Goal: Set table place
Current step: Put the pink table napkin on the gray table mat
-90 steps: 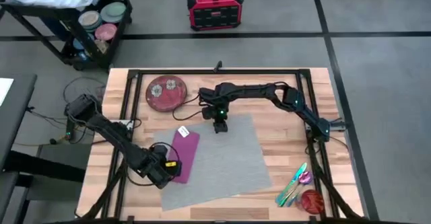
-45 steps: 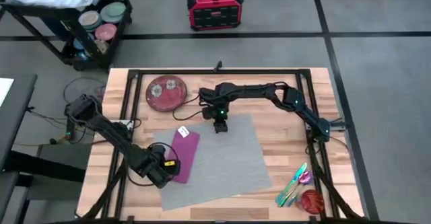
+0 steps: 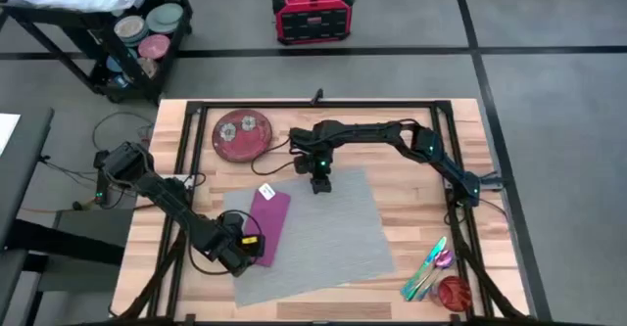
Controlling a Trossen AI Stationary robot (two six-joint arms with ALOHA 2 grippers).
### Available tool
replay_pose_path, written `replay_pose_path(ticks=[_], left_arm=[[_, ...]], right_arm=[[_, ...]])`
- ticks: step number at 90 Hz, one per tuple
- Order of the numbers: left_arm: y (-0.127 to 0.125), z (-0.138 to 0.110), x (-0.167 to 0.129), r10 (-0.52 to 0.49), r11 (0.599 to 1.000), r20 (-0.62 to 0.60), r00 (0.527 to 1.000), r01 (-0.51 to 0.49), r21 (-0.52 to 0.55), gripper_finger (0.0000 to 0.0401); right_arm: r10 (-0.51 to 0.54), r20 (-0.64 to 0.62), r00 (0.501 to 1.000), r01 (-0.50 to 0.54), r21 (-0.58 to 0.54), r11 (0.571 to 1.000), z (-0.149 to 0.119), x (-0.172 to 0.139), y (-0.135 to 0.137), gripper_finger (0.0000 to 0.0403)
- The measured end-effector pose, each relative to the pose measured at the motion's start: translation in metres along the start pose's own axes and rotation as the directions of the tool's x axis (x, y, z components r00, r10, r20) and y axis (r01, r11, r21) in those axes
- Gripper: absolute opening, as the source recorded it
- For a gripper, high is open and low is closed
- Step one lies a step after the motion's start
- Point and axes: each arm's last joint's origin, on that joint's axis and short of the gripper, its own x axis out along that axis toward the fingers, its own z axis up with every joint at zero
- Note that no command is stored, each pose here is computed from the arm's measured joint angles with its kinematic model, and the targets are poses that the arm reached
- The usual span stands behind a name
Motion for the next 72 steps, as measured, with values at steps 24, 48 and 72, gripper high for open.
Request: replay_pose_path(ticks=[24, 48, 72], left_arm=[[0.004, 0.002, 0.001, 0.069, 0.997, -0.014, 0.997, -0.070, -0.015, 0.0158], [0.005, 0.008, -0.004, 0.077, 0.997, -0.016, 0.997, -0.077, 0.003, 0.0158], [0.003, 0.011, -0.007, 0.070, 0.997, -0.021, 0.997, -0.071, -0.027, 0.0157]], right_arm=[[0.000, 0.002, 1.000, 0.000, -0.001, 1.000, 0.000, 0.000, 0.000, 0.0130], [0.000, 0.004, 1.000, 0.000, -0.002, 1.000, 0.000, 0.000, 0.000, 0.0130], [-0.001, 0.005, 1.000, 0.001, -0.004, 1.000, 0.001, 0.000, 0.000, 0.0130]])
